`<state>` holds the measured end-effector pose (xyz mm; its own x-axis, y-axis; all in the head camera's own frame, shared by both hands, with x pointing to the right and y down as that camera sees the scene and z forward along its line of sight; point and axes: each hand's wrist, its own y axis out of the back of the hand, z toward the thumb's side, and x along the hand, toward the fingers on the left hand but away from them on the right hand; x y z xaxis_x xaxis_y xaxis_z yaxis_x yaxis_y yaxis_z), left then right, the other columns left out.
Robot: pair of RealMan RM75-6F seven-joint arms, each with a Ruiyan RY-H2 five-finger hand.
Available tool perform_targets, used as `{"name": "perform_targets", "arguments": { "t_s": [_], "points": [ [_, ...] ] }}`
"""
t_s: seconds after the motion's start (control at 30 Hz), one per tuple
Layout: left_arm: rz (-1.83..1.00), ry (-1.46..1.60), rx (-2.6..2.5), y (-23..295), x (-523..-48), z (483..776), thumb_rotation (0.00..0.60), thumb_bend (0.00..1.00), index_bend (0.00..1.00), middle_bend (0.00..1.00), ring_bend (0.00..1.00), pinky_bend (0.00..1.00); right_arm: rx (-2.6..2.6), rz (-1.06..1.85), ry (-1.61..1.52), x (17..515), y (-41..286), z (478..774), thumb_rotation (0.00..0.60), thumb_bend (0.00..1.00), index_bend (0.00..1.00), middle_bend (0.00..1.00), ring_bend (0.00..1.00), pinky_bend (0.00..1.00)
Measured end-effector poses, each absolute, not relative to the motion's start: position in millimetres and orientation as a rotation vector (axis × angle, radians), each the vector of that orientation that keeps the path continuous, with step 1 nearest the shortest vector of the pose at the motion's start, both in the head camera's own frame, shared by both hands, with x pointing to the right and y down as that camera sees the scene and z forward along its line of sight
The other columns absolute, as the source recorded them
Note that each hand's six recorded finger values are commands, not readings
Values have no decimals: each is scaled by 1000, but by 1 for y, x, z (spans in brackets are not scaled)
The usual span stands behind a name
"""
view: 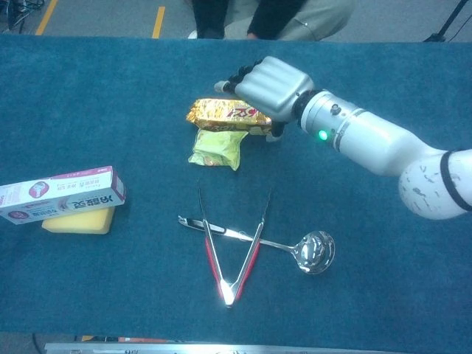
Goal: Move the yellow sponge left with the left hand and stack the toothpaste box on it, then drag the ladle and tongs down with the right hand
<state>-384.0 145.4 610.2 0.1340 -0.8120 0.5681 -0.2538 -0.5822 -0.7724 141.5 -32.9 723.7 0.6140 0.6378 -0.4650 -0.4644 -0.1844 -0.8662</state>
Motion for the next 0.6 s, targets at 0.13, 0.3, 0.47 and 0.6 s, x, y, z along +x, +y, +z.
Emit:
{"name": "perform_targets", "arguments": {
  "t_s": [0.13,0.3,0.47,0.6],
  "points": [
    [-1463,1018,-1916,146,-384,610,600,342,106,65,51,188,-1436,938,-50,138,-15,729,600,0,0,213,153,238],
    [-1470,1026,-1914,147,-386,610,600,342,106,65,51,188,-1396,913,8,132,-9,735,600,0,0,214,153,238],
    [-1473,1028,-1915,147,-387,610,600,342,106,64,51,188,-1366,893,28,120,-5,741,600,0,0,215,153,238],
    [-1469,1028,-1918,147,-387,610,600,342,106,65,51,188,-1347,879,40,110,-1,745,600,0,16,222,153,238]
  ]
}}
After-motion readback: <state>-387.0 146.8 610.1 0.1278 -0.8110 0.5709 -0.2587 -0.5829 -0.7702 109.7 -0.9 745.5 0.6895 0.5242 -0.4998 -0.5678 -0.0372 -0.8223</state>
